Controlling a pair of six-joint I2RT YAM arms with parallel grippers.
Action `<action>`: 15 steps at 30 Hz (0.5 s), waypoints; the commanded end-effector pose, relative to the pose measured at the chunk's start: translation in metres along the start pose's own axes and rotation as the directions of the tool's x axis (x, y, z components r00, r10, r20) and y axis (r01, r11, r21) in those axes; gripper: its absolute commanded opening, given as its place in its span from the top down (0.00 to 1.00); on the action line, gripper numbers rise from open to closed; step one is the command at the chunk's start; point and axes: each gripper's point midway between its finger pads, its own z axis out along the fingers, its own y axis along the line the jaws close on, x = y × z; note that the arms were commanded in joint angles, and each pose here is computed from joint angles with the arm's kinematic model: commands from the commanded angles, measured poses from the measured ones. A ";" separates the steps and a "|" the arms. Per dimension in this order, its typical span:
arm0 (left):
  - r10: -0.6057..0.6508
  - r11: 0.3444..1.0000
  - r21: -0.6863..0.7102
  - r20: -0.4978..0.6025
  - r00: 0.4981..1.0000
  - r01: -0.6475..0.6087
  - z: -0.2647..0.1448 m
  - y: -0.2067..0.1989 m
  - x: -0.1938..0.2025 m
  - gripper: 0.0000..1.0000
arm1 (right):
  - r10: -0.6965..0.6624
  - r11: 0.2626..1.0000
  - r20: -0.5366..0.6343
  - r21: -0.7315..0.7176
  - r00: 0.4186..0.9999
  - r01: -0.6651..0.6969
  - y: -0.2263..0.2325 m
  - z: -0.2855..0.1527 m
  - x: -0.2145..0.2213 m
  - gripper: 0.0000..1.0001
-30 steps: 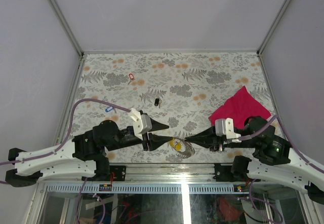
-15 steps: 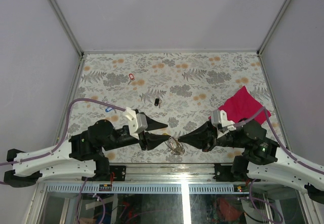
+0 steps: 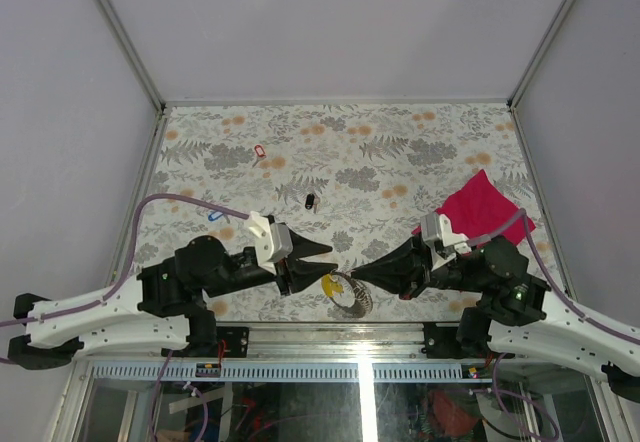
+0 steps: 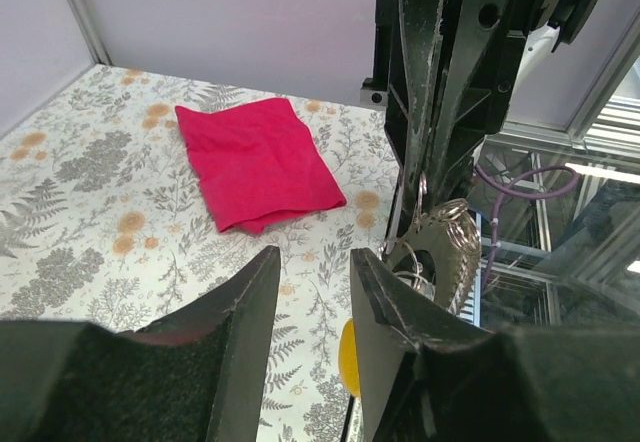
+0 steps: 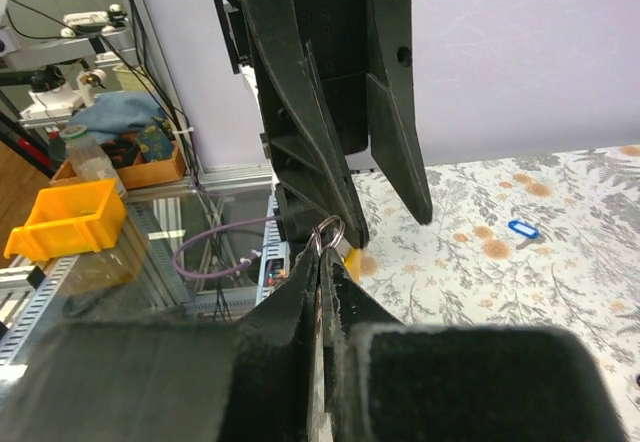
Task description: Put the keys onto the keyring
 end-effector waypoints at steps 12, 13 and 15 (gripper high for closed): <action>0.010 0.998 -0.063 0.107 0.994 -0.003 -0.009 0.011 -0.024 0.57 | -0.155 0.982 0.112 0.124 0.982 0.140 -0.008 -0.019 -0.060 1.00; 0.009 0.998 -0.067 0.102 0.995 -0.003 -0.007 0.012 -0.022 0.57 | -0.158 0.982 0.119 0.124 0.980 0.143 -0.008 -0.019 -0.062 1.00; 0.014 0.997 -0.077 0.089 0.996 -0.007 -0.002 0.014 -0.017 0.57 | -0.162 0.981 0.130 0.125 0.978 0.146 -0.008 -0.018 -0.065 1.00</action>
